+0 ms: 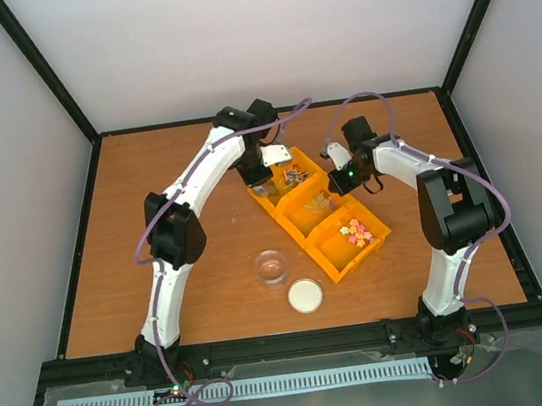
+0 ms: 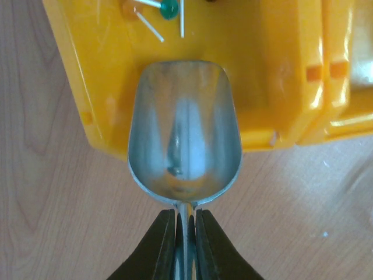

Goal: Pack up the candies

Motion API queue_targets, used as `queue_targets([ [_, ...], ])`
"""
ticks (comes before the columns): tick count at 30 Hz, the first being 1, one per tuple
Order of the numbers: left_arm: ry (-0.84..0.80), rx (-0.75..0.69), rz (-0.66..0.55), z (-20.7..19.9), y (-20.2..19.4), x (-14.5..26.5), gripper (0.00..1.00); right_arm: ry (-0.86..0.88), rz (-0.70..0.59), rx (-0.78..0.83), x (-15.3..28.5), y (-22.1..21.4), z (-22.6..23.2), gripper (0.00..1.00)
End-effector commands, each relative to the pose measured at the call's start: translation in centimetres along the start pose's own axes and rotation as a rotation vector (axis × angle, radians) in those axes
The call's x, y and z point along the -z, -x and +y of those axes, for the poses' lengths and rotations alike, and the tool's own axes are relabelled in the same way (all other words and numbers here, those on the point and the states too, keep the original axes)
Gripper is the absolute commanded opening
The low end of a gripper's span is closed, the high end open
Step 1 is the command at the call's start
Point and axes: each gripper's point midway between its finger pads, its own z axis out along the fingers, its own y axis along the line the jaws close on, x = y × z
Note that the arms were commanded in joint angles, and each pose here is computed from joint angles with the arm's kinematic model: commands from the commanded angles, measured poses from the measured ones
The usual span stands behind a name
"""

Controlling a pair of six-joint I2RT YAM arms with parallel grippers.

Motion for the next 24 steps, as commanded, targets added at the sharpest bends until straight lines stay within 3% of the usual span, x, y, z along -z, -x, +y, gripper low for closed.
queue_targets([
  [1, -0.002, -0.042, 0.043, -0.1, 0.1, -0.8, 0.01, 0.012, -0.022, 0.039, -0.6, 0.4, 1.0, 0.03],
  [11, -0.071, -0.001, -0.012, -1.5, 1.6, -5.7, 0.01, 0.031, -0.02, 0.081, -1.1, 0.4, 2.1, 0.03],
  [17, -0.102, 0.047, -0.123, -2.0, 3.7, -7.6, 0.01, 0.056, -0.019, 0.096, -1.4, 0.2, 2.7, 0.03],
  [24, -0.128, 0.093, -0.34, -2.5, 6.8, -7.8, 0.01, 0.088, -0.017, 0.102, -1.6, 0.0, 3.2, 0.03],
])
